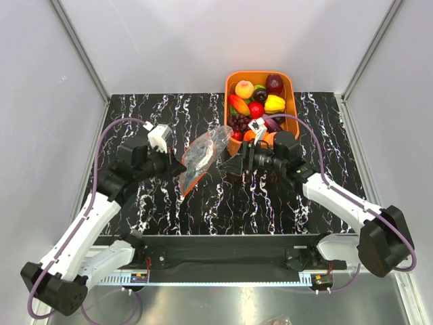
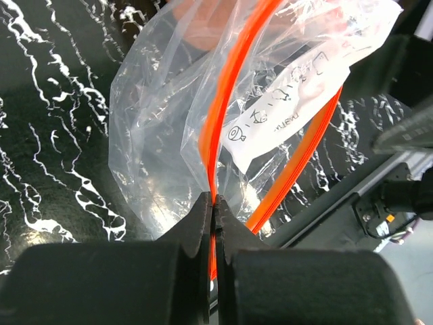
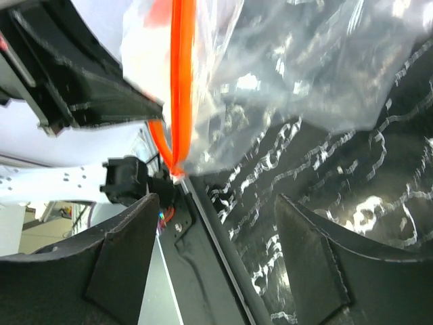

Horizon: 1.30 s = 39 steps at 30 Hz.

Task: Place the food in the zip-top bag and seal the zipper
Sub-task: Open the zipper of the food storage bag.

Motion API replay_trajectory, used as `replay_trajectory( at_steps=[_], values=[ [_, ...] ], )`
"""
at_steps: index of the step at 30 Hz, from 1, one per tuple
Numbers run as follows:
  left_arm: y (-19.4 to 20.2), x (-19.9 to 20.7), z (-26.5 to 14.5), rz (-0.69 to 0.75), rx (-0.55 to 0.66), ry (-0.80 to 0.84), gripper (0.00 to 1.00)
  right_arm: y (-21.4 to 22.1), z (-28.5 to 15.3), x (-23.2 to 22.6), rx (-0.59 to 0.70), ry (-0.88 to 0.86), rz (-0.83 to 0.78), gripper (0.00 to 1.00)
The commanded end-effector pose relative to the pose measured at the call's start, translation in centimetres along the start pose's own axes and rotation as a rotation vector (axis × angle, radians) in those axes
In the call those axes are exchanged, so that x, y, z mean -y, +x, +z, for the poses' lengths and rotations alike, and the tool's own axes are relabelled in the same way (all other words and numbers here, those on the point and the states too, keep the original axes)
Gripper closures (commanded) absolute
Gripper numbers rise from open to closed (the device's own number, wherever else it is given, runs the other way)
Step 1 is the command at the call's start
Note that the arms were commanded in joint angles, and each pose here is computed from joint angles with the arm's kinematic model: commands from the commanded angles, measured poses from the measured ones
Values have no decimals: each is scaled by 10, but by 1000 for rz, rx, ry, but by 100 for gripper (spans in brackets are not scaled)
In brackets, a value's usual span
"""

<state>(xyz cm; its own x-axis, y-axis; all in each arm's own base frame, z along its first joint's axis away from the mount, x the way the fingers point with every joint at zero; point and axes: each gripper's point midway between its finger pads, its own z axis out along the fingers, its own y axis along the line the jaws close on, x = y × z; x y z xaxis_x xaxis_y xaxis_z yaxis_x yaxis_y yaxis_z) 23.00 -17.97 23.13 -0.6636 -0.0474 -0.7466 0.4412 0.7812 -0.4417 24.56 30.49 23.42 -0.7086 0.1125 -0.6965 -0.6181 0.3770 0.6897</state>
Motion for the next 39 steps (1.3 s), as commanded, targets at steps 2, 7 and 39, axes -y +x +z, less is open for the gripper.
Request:
replay_trajectory(
  at_steps=[2,7,39],
  values=[
    [1,14,-7,31,21,77,100,-38,10,-37,103,-128,-83,24],
    [8,16,-9,41,8,96,100,-42,13,-59,120,-209,-119,19],
    [11,50,-32,166,32,247,100,-45,51,-81,76,-306,-6,57]
  ],
)
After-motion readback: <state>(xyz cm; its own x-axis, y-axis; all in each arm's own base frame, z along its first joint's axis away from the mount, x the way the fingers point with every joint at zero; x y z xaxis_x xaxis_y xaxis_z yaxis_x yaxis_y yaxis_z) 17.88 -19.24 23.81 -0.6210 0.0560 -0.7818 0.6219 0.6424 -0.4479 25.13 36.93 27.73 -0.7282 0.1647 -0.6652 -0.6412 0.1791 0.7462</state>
